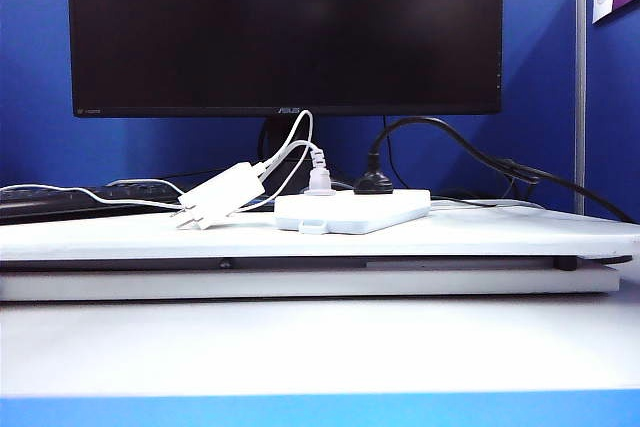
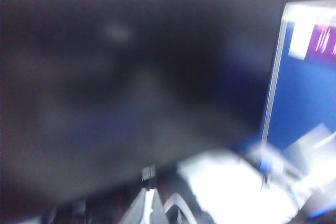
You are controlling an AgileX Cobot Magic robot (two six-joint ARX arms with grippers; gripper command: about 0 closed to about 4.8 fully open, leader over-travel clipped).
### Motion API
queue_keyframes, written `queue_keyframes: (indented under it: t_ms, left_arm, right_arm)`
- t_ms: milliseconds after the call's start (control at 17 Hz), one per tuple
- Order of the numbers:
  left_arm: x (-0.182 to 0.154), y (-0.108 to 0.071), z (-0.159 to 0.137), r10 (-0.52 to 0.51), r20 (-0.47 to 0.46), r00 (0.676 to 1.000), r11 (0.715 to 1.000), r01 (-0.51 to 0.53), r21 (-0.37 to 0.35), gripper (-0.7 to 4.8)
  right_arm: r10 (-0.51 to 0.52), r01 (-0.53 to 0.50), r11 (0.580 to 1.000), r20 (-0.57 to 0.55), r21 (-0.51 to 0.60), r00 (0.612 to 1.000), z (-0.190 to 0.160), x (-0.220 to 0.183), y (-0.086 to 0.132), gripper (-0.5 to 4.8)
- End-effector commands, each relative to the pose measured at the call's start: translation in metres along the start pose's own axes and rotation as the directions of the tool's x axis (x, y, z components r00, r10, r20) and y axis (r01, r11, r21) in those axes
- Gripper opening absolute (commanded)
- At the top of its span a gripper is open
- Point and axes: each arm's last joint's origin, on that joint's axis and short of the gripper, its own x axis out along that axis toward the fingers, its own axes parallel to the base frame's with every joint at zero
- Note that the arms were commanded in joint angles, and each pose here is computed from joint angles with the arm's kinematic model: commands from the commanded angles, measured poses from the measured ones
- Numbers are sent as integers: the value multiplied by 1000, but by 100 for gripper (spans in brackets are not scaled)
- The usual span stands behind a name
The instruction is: Unplug the white charger from the socket, then place it next to the socket.
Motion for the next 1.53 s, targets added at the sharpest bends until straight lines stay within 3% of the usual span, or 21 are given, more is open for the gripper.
queue_keyframes:
  t_ms: [59, 352, 470, 528, 587, 763, 998, 1174, 1233, 1350, 1526]
  left_arm:
    - [-42, 1, 22, -106, 129, 986, 994, 106, 2, -5]
    - [-121, 7, 28, -104, 148, 984, 995, 104, 4, -5]
    - [-158, 9, 21, -106, 113, 988, 994, 107, 2, -5]
    - [-172, 9, 13, -104, 67, 992, 995, 105, 0, -5]
    - [-192, 9, -1, -110, -38, 993, 994, 110, -5, -5]
    - [-212, 10, -19, -100, -133, 986, 994, 94, -53, -5]
    - [-202, 5, -73, -99, -216, 971, 995, 90, -54, -5]
    - [-167, 1, -118, -70, -222, 972, 997, 60, -51, -5]
    - [-154, -1, -133, -69, -212, 975, 995, 52, -84, -5]
    - [-134, -4, -155, -62, -172, 983, 990, 39, -134, -5]
    - [-117, -6, -184, -22, -163, 986, 992, 0, -128, -5]
  right_arm:
    - [9, 0, 999, 246, -36, 969, 42, -67, 12, -2]
    - [21, -2, 998, 341, -57, 940, 57, -138, 23, -2]
    - [-22, 67, 990, 328, -125, 944, 48, -157, 31, -2]
    - [-27, 91, 979, 323, -183, 946, 39, -162, 36, -2]
    - [-12, 83, 971, 298, -226, 954, 17, -164, 41, -2]
    - [19, 54, 972, 303, -229, 953, -40, -158, 43, -2]
    - [-121, 165, 976, 276, -143, 954, -102, -155, 31, -1]
    - [-221, 256, 959, 251, -119, 942, -128, -158, 24, -2]
    - [-246, 279, 953, 239, -115, 939, -137, -158, 22, -2]
    - [-253, 276, 956, 199, -100, 947, -155, -154, 19, -1]
    - [-254, 268, 957, 124, -114, 959, -185, -146, 15, -1]
